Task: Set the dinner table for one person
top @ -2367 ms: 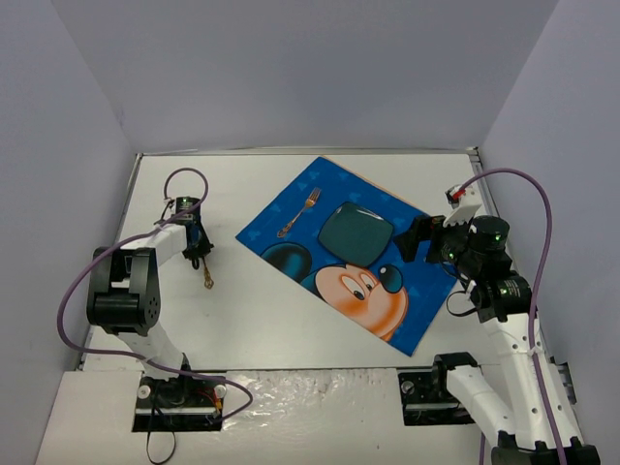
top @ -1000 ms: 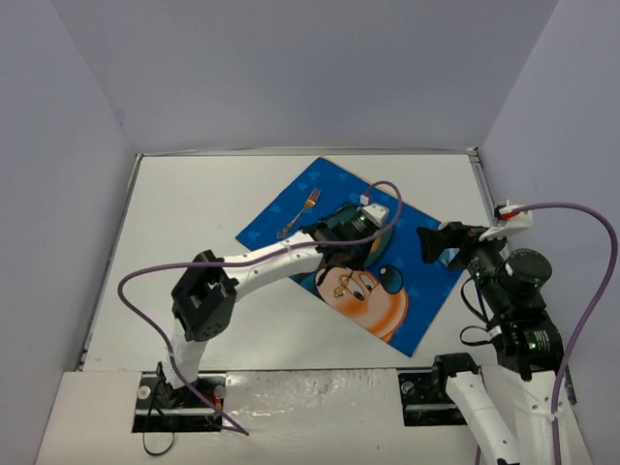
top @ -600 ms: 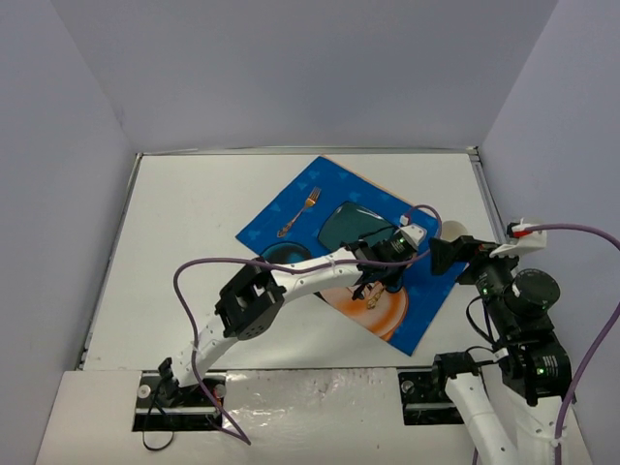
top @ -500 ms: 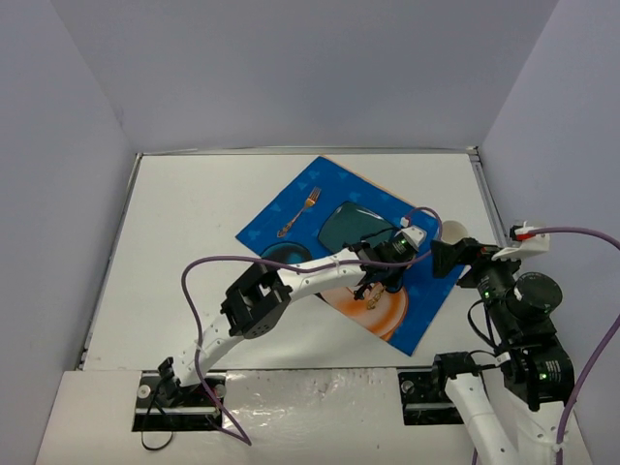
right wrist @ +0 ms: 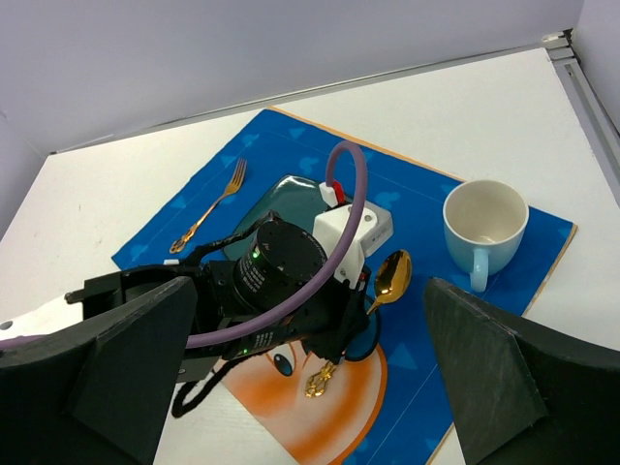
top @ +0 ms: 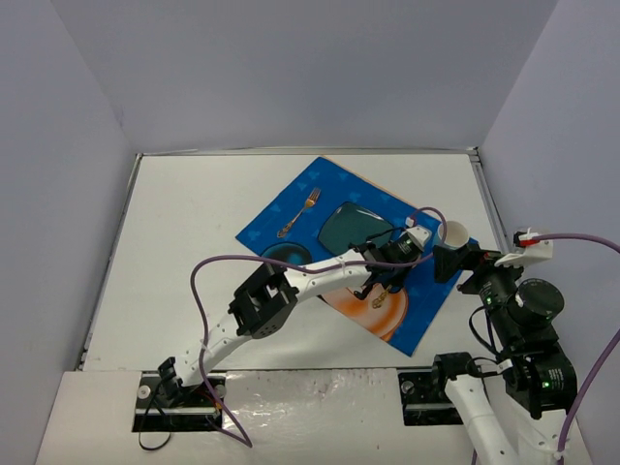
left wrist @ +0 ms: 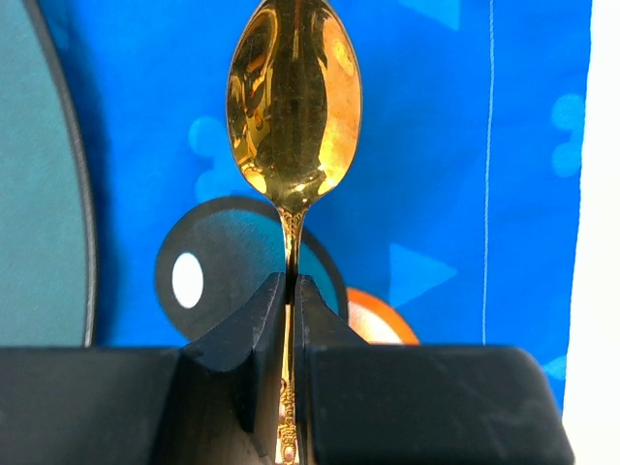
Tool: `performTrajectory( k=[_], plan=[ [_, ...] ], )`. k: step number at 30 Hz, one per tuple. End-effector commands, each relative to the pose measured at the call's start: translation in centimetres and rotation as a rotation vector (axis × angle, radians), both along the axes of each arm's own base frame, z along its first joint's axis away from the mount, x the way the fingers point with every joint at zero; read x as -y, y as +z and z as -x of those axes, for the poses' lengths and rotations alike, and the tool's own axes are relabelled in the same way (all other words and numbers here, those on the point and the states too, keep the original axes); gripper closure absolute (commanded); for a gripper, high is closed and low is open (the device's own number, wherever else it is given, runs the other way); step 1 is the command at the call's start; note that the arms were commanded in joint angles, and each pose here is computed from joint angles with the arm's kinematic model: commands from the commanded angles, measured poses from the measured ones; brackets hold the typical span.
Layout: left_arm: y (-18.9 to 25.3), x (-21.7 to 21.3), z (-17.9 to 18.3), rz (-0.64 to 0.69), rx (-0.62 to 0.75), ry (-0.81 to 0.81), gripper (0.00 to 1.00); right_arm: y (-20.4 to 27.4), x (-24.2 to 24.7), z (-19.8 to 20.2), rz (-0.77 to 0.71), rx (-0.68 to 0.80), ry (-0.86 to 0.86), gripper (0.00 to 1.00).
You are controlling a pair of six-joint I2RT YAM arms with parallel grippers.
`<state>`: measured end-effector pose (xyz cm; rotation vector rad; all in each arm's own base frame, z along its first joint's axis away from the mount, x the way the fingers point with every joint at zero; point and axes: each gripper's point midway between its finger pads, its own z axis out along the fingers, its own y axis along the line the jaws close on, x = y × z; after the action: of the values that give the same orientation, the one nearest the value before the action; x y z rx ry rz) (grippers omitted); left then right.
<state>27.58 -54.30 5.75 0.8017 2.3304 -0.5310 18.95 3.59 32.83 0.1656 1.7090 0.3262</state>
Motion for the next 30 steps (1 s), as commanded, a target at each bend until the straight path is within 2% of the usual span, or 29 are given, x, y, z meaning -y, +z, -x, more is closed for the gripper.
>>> performTrajectory(
  k=[1, 30],
  plan=[
    [4.1, 1.7, -0.5, 0.087, 0.052, 0.014, 1.00, 3.0, 0.4, 0.2, -0.012, 0.100, -0.022, 0.00],
    [3.5, 3.0, -1.7, 0.091, 0.063, 0.050, 1.00, 4.3, -0.4, 1.7, -0.021, 0.154, 0.031, 0.00]
  ],
)
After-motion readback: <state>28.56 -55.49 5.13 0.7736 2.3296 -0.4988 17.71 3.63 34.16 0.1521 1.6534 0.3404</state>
